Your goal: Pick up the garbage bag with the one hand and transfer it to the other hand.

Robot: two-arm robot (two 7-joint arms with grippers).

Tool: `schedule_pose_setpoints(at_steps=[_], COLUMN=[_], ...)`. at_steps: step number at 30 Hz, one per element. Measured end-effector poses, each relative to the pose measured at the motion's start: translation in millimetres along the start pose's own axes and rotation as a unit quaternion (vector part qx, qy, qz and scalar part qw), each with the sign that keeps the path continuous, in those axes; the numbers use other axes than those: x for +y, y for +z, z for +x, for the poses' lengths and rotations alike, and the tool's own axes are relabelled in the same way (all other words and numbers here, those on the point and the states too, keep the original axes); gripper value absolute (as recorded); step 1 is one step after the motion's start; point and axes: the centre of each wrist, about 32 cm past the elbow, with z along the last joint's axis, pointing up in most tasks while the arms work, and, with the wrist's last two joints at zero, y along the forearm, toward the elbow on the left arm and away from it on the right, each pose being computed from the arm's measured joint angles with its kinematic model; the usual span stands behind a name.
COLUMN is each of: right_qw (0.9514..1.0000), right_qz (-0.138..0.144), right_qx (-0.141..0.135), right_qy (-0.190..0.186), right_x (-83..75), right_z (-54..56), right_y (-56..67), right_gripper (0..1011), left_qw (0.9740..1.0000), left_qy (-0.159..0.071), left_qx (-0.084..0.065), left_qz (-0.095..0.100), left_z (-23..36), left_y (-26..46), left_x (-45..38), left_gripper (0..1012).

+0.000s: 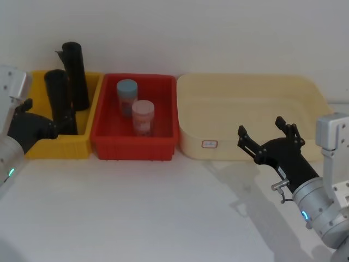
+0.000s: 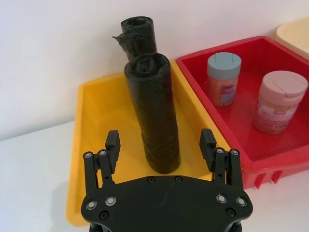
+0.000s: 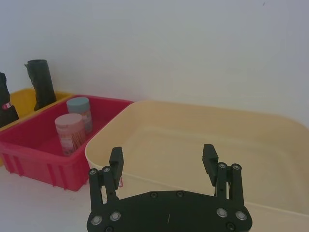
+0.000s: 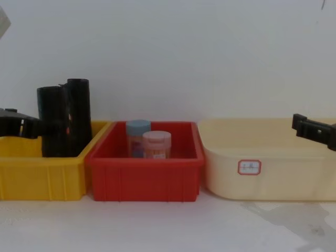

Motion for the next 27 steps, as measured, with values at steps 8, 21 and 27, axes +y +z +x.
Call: schedule_pose_setpoints(at_steps=[8, 21, 27], right_qw=[1.0000, 1.0000, 1.0000], right_qz=[0.000, 0.000, 0.000], right_qx=[0.000, 0.000, 0.000], right_qy=[0.000, 0.000, 0.000], right_x=[0.0, 0.0, 0.0], right_z=[0.0, 0.0, 0.0], right_y=[0.0, 0.0, 0.0], right_gripper=[1001, 1001, 1002], left_qw=[0.9998, 0.9993, 0.9996], left_qy=[0.010, 0.022, 0.011], left_qx=[-0.016, -0.028, -0.020], left_qz=[0.006, 0.014, 0.019], left_z=[3.0, 8.4, 11.8], left_y=[3.5, 4.7, 4.3], left_x=[-11.9, -28.9, -35.0], left_gripper=[1001, 1002, 1001])
